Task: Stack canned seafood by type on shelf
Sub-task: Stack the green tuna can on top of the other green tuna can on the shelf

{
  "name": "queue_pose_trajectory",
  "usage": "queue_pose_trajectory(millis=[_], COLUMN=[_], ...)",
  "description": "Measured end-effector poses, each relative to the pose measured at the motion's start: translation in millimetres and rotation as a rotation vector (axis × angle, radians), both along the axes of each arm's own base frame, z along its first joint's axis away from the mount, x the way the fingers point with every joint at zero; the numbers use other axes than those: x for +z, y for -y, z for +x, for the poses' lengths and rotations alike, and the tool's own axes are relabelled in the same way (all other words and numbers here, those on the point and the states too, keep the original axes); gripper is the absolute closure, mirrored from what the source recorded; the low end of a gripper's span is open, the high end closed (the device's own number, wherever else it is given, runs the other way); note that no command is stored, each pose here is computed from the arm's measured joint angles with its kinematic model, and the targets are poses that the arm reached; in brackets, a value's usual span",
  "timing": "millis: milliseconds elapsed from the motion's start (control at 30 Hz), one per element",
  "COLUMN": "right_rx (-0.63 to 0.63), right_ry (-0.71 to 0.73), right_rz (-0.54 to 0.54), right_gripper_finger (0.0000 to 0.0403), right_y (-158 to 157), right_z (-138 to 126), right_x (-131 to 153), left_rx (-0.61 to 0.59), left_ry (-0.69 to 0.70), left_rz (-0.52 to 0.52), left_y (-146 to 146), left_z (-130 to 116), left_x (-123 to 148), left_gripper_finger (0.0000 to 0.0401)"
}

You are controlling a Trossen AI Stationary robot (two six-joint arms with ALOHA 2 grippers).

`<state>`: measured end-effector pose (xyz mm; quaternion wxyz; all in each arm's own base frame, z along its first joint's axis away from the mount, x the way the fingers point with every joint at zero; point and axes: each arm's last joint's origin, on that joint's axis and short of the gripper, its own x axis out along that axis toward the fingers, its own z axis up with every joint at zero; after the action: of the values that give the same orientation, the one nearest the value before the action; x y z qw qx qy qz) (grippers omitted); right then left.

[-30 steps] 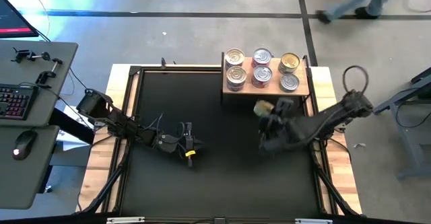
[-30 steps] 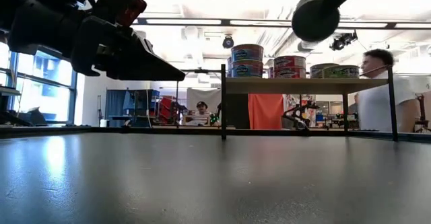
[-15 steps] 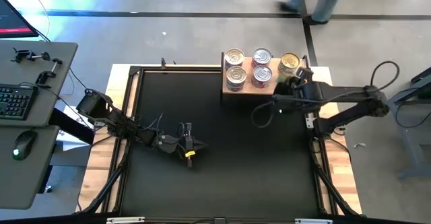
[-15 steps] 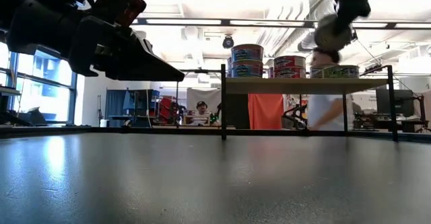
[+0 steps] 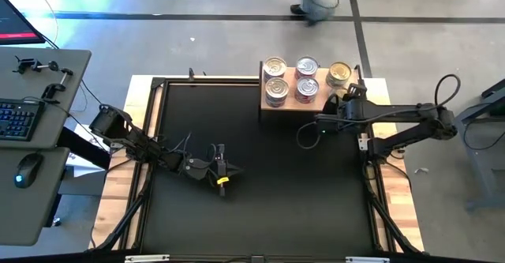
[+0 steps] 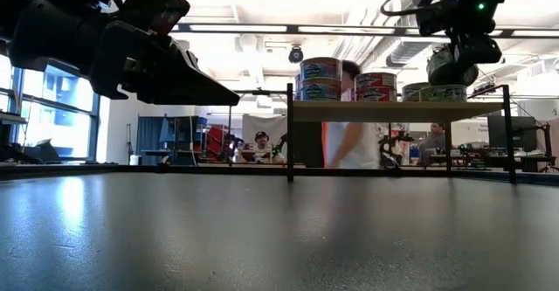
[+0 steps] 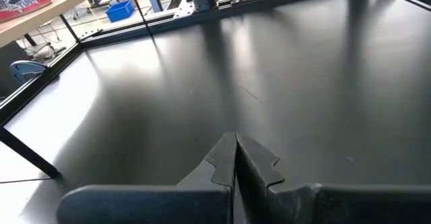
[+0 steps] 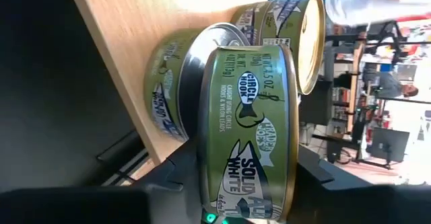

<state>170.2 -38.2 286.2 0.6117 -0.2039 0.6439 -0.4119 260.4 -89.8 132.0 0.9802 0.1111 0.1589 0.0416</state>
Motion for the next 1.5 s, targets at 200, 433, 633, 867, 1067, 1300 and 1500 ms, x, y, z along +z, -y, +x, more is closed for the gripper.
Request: queue_pose_trajectory(millis=[200,433,633,867,1067,1300,1500], right_rx=[-0.003,0.002,0.018,0.019,0.017,0.006,0.003], right_ry=[-0.002,0.010,0.007,0.018,0.032,0.094,0.303], right_rz=[0.025,0.020,-0.015,-0.018,-0.025,-0.024,0.112], right_gripper_finger=[0.0200,0.0156,0.0144,0.0144,0.0143,0.0143,0.0144], right_y=[-0.5,-0.2,0.6,0.7,0.8,-0.1,-3.0], right_z=[0.1,1.5,2.8,3.8,4.5,-5.0,-2.8], right_x=[-4.1,-2.6,-1.8,-1.8,-1.5,6.1,26.5], left_rx=[0.001,0.000,0.001,0.001,0.001,0.005,0.005], left_ry=[0.001,0.001,0.002,0.002,0.002,0.004,0.004], left_rz=[-0.001,-0.001,-0.001,-0.001,-0.001,-0.016,-0.017], left_y=[0.0,-0.1,-0.1,-0.1,0.0,0.0,-0.1], left_z=[0.0,0.1,0.1,0.1,0.1,0.1,0.1], left_x=[0.1,0.1,0.2,0.2,0.2,0.2,0.2], left_gripper_finger=[0.0400,0.0400,0.0400,0.0400,0.0400,0.0400,0.0400])
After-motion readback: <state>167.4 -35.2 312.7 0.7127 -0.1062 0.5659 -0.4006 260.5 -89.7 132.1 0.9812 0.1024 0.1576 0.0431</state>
